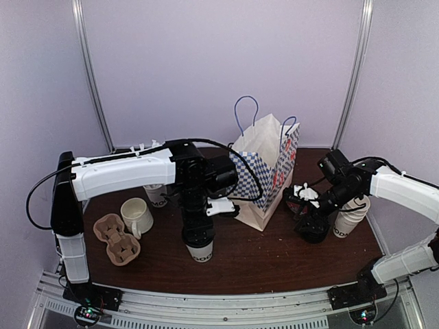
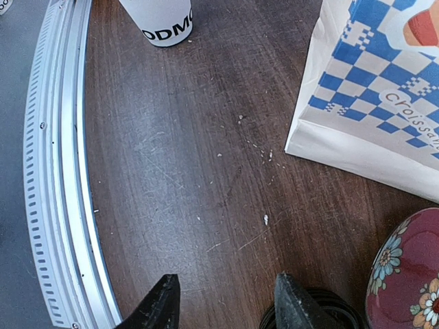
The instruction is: Pack the takeout coffee
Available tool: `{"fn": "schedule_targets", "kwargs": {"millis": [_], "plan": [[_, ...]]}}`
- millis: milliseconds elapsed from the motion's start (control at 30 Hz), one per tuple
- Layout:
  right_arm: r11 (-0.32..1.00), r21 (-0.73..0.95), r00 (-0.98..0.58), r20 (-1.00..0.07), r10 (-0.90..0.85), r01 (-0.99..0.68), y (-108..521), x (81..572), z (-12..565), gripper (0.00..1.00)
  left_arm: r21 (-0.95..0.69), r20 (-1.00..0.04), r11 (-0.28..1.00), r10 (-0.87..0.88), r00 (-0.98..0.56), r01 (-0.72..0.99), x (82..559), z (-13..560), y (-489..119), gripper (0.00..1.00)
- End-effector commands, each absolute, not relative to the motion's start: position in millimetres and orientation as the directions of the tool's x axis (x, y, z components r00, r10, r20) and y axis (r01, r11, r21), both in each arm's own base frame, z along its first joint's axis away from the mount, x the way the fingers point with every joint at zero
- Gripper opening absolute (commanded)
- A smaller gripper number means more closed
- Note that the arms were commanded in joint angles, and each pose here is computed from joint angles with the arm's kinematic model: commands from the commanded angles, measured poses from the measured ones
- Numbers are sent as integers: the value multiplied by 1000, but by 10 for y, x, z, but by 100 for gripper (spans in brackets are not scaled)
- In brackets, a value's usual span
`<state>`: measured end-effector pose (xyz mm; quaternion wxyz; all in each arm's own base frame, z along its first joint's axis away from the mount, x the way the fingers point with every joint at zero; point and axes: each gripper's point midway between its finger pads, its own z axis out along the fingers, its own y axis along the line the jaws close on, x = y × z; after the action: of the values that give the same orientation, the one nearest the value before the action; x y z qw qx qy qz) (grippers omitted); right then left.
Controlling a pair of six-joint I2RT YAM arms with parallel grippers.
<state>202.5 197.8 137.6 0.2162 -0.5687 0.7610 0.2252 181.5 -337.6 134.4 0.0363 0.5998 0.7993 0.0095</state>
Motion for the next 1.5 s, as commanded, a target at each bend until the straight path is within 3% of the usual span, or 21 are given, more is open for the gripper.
{"fn": "schedule_targets", "kwargs": {"millis": [0,233,1467], "plan": [[247,103,-260,-580,-772,-964,1968,2021,1363,50,60,-69,280,959,-276,958,1847,1411,-3426,78],[244,107,-260,-579,-773,-964,1976,2021,1360,50,67,-114,286,954,-278,956,1849,1604,-3434,78],[240,124,-267,-567,-779,-963,1976,2010,1325,50,4,-19,272,962,-272,962,1759,1189,-3410,79]]}}
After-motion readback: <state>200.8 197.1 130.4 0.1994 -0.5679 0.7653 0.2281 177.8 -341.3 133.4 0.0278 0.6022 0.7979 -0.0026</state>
